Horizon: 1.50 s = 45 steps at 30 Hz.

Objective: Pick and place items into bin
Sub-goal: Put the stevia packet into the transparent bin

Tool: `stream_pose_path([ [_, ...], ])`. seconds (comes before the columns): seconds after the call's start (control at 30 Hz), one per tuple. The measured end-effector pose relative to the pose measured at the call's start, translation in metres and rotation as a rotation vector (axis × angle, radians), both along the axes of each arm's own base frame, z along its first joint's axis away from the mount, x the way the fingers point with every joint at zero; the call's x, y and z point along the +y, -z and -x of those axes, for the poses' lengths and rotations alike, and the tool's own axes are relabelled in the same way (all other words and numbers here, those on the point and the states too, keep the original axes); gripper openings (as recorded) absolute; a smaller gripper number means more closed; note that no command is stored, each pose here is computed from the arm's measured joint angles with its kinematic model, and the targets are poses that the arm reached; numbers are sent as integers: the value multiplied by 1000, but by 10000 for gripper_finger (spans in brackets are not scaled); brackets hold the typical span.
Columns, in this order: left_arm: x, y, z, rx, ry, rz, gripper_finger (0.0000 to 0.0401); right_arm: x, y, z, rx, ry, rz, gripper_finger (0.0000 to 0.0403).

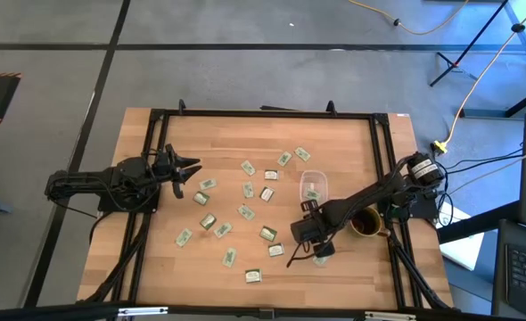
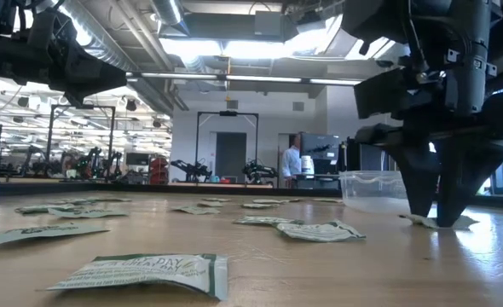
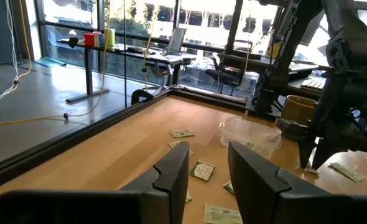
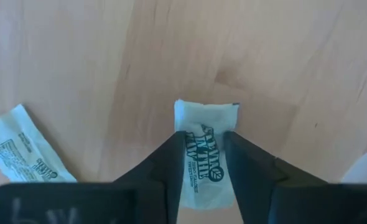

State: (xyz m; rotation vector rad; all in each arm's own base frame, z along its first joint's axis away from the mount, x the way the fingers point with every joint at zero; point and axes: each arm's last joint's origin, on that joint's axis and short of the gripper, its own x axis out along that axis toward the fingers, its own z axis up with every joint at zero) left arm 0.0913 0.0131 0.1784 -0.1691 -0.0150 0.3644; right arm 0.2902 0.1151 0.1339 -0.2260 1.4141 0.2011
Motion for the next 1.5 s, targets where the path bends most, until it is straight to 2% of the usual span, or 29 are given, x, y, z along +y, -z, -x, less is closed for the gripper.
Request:
stream_pose_path([
  [0.27,0,0,0,0,0,0,106,1,-3,-2,20,-6,9,63],
  [0.5,0,0,0,0,0,0,106,3,-21,-8,55,-57,28,49],
  [0.6,0,0,0,0,0,0,106,5,-35,-12,46,-79,34,51],
  [0.73,0,0,0,-1,0,-1,106,-1,-60,-10,-10,-83,98,52],
  [0.93,0,0,0,-1,0,-2,106,-32,-103,4,-132,35,197,53],
  [1.03,0,0,0,-2,0,-2,106,-49,-114,9,-195,85,207,53],
  [1.2,0,0,0,-2,0,-1,106,-73,-101,18,-255,128,207,53],
  [1.5,0,0,0,-1,0,-3,106,-94,-51,37,-187,198,223,53],
])
